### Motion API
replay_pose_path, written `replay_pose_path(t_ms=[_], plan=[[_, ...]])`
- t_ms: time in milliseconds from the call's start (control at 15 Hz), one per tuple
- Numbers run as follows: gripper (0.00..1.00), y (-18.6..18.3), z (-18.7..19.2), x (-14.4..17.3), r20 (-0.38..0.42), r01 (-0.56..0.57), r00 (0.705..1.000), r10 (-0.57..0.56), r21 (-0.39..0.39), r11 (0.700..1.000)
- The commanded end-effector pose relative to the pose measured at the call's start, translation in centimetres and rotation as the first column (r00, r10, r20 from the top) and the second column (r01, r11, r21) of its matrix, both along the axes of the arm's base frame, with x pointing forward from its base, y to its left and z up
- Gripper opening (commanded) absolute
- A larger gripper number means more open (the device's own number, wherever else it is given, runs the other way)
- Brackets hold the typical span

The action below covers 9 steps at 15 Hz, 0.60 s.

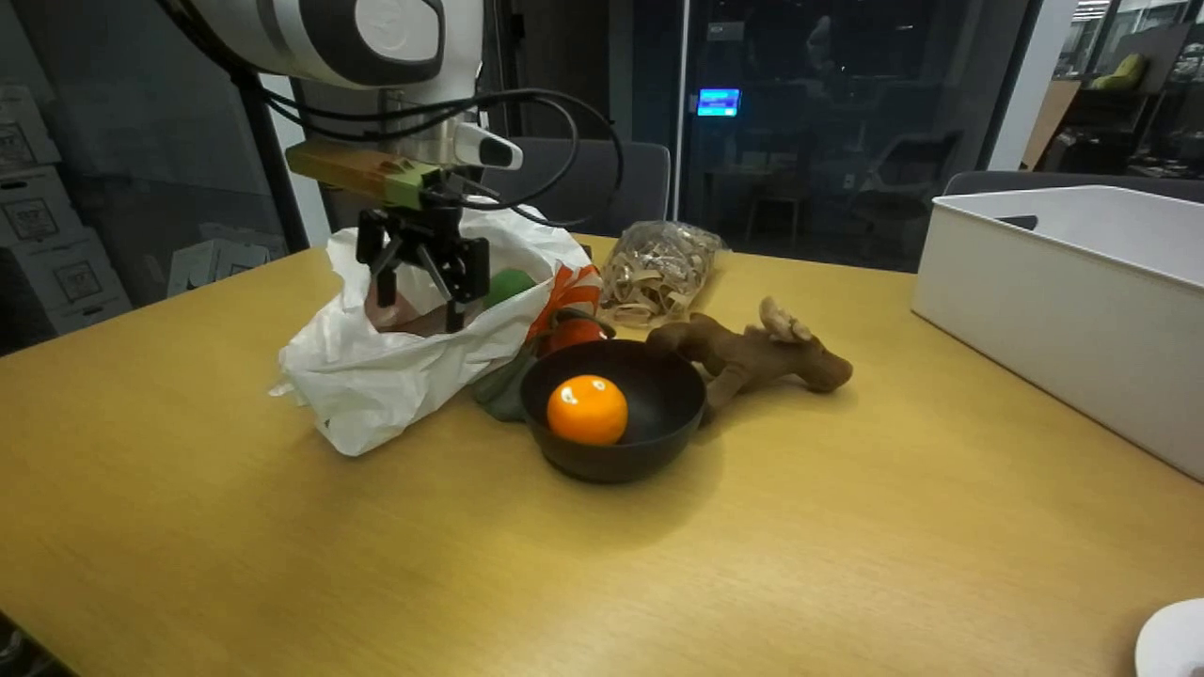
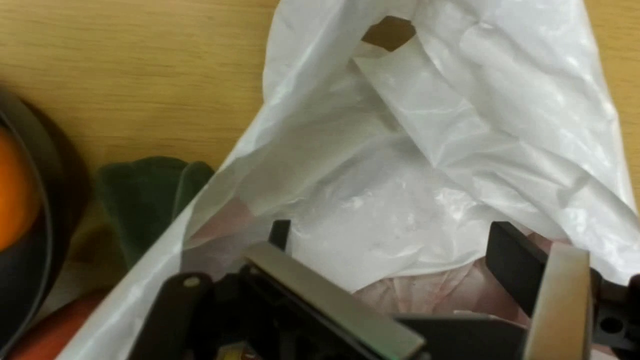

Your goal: Remove the fruits and container from the plastic and put them in the bowl.

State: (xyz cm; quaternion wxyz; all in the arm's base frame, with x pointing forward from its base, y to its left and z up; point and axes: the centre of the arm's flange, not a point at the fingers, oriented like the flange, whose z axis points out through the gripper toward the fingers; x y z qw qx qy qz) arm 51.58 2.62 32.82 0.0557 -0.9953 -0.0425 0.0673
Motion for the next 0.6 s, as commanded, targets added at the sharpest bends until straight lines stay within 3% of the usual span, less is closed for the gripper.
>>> replay_pose_path(t_ms=[0,267,533], plan=[[1.00,1.0,-1.5,2.4,0.005,-0.007,1.000,0.008,-0.048,0.999],[1.00,2.7,-3.7,4.0,0.053,-0.013,0.998,0.017,-0.082,0.997],[1.00,2.5,-3.7,5.0,0.142,0.067,0.989,-0.043,-0.171,0.983]])
